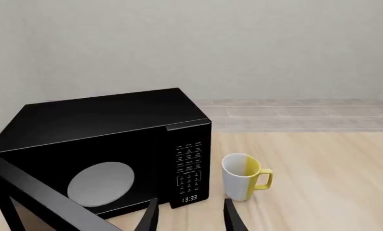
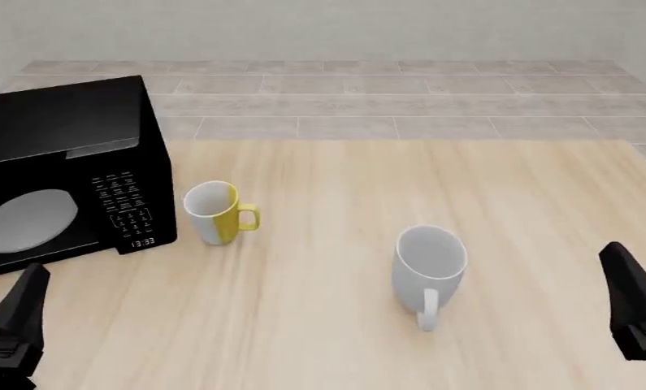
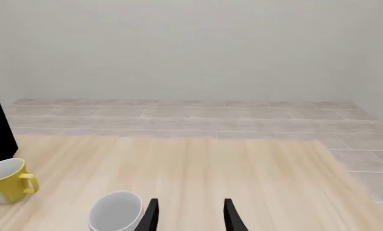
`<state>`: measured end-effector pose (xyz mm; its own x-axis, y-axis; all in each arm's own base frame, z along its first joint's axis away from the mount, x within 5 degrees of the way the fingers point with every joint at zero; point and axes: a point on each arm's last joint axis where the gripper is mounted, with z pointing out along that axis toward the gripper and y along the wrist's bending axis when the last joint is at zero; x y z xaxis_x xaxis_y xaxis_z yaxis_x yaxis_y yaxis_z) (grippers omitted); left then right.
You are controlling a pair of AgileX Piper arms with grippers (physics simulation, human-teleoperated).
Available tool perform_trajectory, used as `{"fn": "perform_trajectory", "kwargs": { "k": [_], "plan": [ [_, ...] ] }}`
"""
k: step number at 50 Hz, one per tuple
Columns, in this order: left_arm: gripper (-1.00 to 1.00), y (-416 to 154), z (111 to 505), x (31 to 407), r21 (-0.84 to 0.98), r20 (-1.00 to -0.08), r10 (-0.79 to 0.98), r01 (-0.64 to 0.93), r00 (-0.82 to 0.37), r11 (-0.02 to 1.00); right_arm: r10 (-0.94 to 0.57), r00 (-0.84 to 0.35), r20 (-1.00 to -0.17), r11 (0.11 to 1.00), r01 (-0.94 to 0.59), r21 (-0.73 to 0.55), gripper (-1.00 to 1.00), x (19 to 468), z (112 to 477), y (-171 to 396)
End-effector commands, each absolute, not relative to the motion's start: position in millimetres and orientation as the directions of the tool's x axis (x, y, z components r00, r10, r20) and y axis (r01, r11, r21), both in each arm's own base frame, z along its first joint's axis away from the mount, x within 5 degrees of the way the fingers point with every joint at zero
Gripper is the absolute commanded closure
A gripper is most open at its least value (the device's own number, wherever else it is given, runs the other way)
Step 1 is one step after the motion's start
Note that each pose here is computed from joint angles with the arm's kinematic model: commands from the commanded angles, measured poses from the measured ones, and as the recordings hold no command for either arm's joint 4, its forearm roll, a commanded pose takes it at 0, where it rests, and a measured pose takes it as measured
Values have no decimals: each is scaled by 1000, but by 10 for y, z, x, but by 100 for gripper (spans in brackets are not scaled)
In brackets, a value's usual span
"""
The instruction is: Put the yellow and white mug to the front of the white mug.
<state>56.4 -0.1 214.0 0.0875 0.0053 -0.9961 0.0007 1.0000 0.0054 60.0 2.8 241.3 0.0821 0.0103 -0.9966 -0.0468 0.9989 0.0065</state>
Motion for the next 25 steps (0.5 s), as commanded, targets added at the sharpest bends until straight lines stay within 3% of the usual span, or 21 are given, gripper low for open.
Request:
{"fn": "perform_trajectory", "kwargs": {
  "k": [1, 14, 25],
  "plan": [
    [-100, -2, 2142, 569, 2, -996, 2, 3, 86, 1000, -20, 70, -997, 992, -124, -28, -100, 756, 2839, 96],
    [-100, -2, 2143, 576, 5, -996, 5, 3, 87, 1000, -100, 54, -994, 963, -245, -110, -100, 980, 3275, 252],
    [-100, -2, 2148, 567, 7, -996, 7, 3, 88, 1000, -157, 41, -987, 935, -317, -162, -100, 1200, 3359, 404]
  ]
}}
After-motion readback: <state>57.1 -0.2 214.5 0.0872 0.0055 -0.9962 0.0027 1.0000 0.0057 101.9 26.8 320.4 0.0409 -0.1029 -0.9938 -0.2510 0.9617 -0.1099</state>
